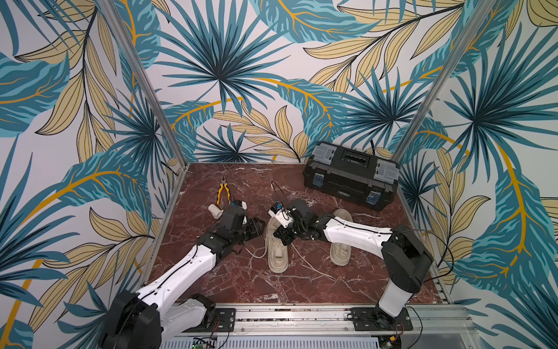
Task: Tie the shoes
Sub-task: Wrap the shoelace around the shoelace.
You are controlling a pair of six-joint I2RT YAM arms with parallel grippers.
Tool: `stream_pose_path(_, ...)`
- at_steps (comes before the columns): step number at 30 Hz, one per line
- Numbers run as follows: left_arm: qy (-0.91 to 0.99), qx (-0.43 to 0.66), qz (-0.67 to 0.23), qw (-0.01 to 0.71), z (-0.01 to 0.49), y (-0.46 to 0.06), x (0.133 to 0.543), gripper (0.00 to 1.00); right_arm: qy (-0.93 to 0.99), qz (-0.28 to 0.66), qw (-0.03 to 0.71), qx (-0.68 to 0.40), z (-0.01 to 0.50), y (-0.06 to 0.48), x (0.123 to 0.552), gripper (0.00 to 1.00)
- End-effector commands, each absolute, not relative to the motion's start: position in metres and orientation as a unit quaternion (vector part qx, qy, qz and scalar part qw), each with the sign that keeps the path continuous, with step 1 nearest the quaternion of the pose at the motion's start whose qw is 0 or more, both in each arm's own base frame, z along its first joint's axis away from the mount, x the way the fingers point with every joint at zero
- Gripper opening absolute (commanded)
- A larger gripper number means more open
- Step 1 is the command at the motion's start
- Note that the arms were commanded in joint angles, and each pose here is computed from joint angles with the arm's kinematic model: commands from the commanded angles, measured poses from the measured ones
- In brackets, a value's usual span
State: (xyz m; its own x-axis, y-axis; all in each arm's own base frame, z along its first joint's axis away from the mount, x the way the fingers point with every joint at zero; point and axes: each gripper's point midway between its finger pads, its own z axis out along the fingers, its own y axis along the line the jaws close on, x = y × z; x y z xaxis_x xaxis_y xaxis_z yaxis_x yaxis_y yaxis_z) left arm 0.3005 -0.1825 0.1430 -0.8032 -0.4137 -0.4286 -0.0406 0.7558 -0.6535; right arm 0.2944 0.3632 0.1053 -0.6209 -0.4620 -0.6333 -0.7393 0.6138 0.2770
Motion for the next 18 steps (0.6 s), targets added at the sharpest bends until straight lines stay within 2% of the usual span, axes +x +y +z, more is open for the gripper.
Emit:
stream_pose_path(1, 0.870, -0.097, -0.383, 0.296, 0.167, -0.208, 0.320, 0.51, 0.862, 0.270, 0.268, -0.334, 0.109, 0.360, 0.294, 0.00)
stream_pose_path(8, 0.870, -0.110, -0.391, 0.280, 0.147, -0.214, 0.325, 0.49, 0.865, 0.273, 0.270, -0.324, 0.110, 0.360, 0.295, 0.00)
stream_pose_path(18, 0.877, -0.118, -0.387, 0.259, 0.125, -0.221, 0.307, 0.43, 0.872, 0.261, 0.277, -0.308, 0.109, 0.356, 0.301, 0.00)
